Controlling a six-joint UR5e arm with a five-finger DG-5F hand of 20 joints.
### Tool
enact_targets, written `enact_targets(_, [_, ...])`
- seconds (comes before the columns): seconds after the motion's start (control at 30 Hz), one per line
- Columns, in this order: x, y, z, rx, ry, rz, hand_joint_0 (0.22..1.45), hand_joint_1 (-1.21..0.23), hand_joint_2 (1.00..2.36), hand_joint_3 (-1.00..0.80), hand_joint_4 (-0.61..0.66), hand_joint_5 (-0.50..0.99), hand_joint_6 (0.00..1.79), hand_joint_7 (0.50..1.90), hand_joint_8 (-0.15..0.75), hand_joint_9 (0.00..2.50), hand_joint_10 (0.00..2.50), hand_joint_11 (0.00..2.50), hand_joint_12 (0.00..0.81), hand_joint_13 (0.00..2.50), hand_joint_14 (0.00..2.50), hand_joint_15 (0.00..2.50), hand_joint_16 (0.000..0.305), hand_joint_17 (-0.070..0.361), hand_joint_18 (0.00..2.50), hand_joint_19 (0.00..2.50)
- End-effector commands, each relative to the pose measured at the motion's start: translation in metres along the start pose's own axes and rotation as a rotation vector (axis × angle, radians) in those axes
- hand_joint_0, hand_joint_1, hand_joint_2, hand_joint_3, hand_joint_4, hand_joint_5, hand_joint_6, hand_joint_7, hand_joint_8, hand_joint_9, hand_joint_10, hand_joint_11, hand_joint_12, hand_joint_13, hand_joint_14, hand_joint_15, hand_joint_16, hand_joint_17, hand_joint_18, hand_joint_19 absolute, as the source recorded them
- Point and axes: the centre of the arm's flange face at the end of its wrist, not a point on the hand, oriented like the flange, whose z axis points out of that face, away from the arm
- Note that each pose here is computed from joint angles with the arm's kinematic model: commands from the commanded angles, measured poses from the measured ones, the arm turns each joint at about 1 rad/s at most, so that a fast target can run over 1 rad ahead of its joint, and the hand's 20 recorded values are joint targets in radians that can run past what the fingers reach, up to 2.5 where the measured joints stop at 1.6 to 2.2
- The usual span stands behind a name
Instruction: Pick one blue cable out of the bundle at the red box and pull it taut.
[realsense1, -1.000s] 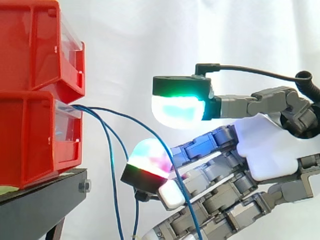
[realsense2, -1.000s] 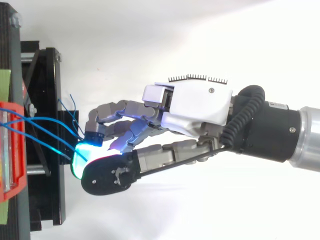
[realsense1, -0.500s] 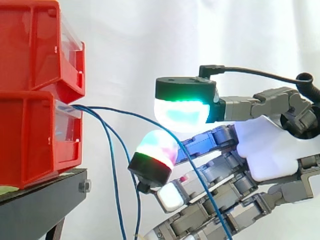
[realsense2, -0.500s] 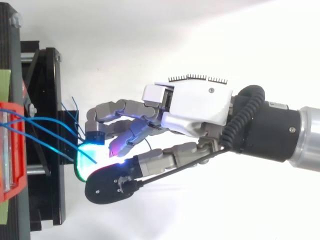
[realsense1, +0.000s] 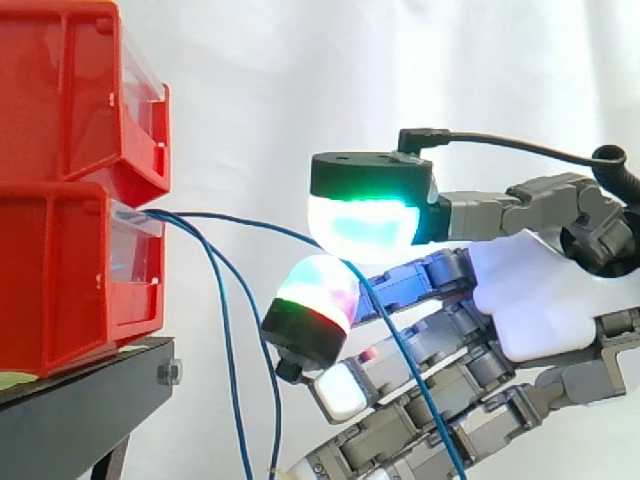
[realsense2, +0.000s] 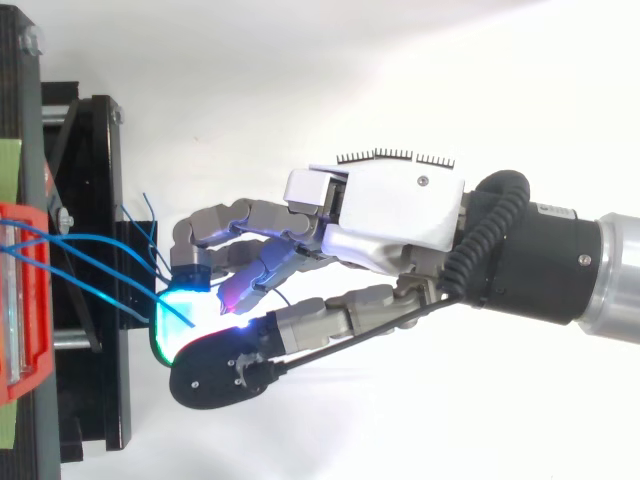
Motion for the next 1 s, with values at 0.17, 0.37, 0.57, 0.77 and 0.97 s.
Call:
enact_targets(0.17, [0.0001,0.0003,0.0001,-0.001,0.0,0.0,0.57,-0.78,1.02,-0.18,0.07,-0.12,0.78,1.29,0.277,0.77,0.02,0.65,0.385,0.3,0.0,0.1,0.054,0.123,0.4,0.3])
enact_targets(0.37, [0.0,0.0002,0.0,0.0,0.0,-0.002,0.58,-0.8,1.02,-0.16,0.11,-0.12,0.8,1.3,0.278,0.74,0.01,0.64,0.385,0.29,0.0,0.09,0.055,0.123,0.4,0.27])
enact_targets(0.57, [0.0001,0.0003,0.0001,-0.001,0.0,-0.01,0.6,-0.81,1.02,-0.17,0.16,-0.13,0.8,1.31,0.274,0.72,0.01,0.65,0.378,0.29,0.0,0.08,0.053,0.12,0.39,0.24])
enact_targets(0.77, [0.0,0.0002,0.0,0.0,0.0,-0.019,0.6,-0.82,1.02,-0.17,0.21,-0.12,0.8,1.31,0.285,0.72,0.01,0.66,0.38,0.28,0.0,0.06,0.054,0.121,0.39,0.2])
enact_targets(0.97, [-0.0003,0.0,-0.0003,0.003,-0.002,-0.03,0.58,-0.8,1.02,-0.22,0.23,-0.12,0.8,1.22,0.281,0.71,0.02,0.66,0.382,0.26,0.0,0.07,0.054,0.122,0.34,0.22])
